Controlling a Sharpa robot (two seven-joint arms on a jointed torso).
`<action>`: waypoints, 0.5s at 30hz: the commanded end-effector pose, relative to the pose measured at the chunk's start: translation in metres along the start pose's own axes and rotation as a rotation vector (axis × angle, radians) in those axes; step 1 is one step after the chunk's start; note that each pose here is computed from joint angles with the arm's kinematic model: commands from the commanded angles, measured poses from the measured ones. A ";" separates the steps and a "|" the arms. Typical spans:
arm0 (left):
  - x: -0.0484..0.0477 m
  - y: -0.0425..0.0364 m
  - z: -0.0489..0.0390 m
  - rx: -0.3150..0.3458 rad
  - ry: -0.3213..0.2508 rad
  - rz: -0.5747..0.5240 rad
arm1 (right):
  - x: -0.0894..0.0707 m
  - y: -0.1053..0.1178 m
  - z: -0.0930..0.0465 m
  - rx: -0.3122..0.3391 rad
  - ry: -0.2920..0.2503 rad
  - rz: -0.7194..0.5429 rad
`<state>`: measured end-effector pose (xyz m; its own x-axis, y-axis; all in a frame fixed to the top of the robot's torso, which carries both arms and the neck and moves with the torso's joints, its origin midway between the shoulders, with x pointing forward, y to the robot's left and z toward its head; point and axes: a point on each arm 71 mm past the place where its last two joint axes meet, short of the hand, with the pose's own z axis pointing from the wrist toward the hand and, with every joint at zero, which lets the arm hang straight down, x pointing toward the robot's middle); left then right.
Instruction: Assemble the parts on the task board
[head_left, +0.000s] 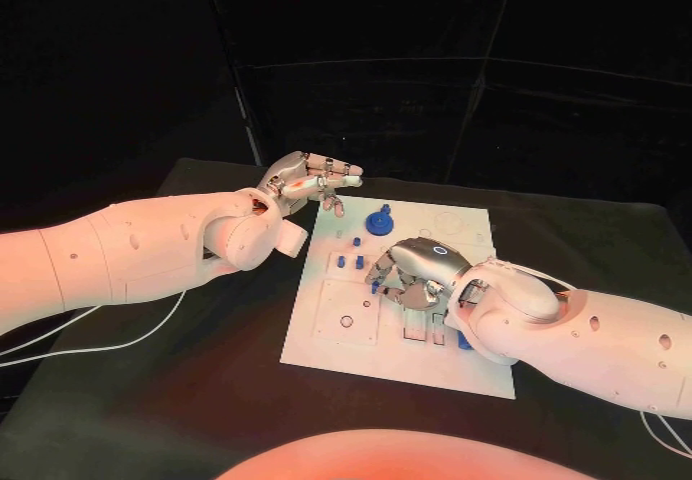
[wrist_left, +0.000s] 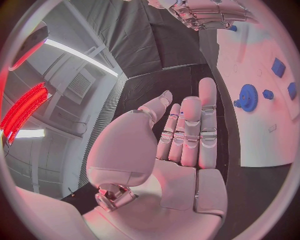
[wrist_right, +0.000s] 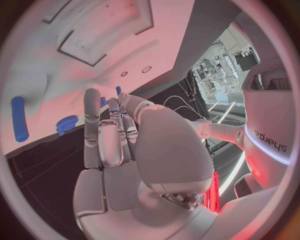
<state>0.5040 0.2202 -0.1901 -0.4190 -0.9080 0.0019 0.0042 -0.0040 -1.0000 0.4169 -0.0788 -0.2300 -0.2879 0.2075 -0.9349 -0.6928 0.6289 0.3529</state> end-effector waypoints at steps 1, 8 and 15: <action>0.0006 -0.0019 0.0008 0.016 -0.006 -0.015 | 0.004 0.002 0.001 0.000 0.034 -0.052; 0.0012 -0.0018 0.0009 0.014 -0.002 -0.017 | 0.008 0.007 0.004 -0.007 0.028 -0.066; 0.0017 -0.0018 0.0012 0.014 0.001 -0.018 | 0.010 0.011 0.005 -0.021 0.023 -0.065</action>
<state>0.5042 0.2192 -0.1902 -0.4172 -0.9088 0.0109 -0.0010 -0.0115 -0.9999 0.4105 -0.0671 -0.2368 -0.2738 0.1600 -0.9484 -0.7136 0.6274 0.3119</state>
